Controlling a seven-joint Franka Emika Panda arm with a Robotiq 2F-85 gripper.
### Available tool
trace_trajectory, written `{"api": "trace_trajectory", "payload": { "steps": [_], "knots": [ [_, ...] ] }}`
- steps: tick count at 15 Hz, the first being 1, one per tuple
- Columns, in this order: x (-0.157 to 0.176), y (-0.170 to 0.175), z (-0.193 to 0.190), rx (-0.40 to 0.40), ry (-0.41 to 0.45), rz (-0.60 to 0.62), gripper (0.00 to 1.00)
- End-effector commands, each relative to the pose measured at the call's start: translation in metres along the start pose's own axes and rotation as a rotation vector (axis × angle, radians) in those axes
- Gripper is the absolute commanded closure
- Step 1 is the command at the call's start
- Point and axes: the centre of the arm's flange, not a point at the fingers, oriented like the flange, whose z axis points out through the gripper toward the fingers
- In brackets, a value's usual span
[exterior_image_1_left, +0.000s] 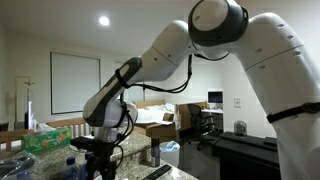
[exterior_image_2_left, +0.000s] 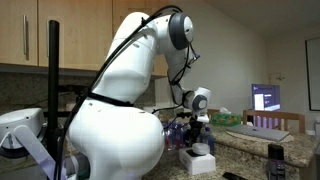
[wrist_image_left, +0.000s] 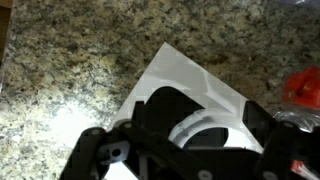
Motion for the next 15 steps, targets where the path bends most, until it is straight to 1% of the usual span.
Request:
{"api": "trace_trajectory", "payload": {
  "steps": [1, 3, 5, 9, 12, 15],
  "knots": [
    [0.007, 0.02, -0.005, 0.008, -0.047, 0.01, 0.0],
    [0.005, 0.017, 0.0, -0.007, -0.061, -0.001, 0.0],
    [-0.001, 0.009, 0.01, -0.032, -0.058, -0.021, 0.0],
    [-0.003, 0.001, 0.022, -0.043, -0.039, -0.004, 0.0],
    [0.015, -0.004, 0.024, -0.034, -0.022, 0.046, 0.0],
    [0.059, -0.005, 0.012, -0.003, 0.0, 0.148, 0.0]
  ]
}}
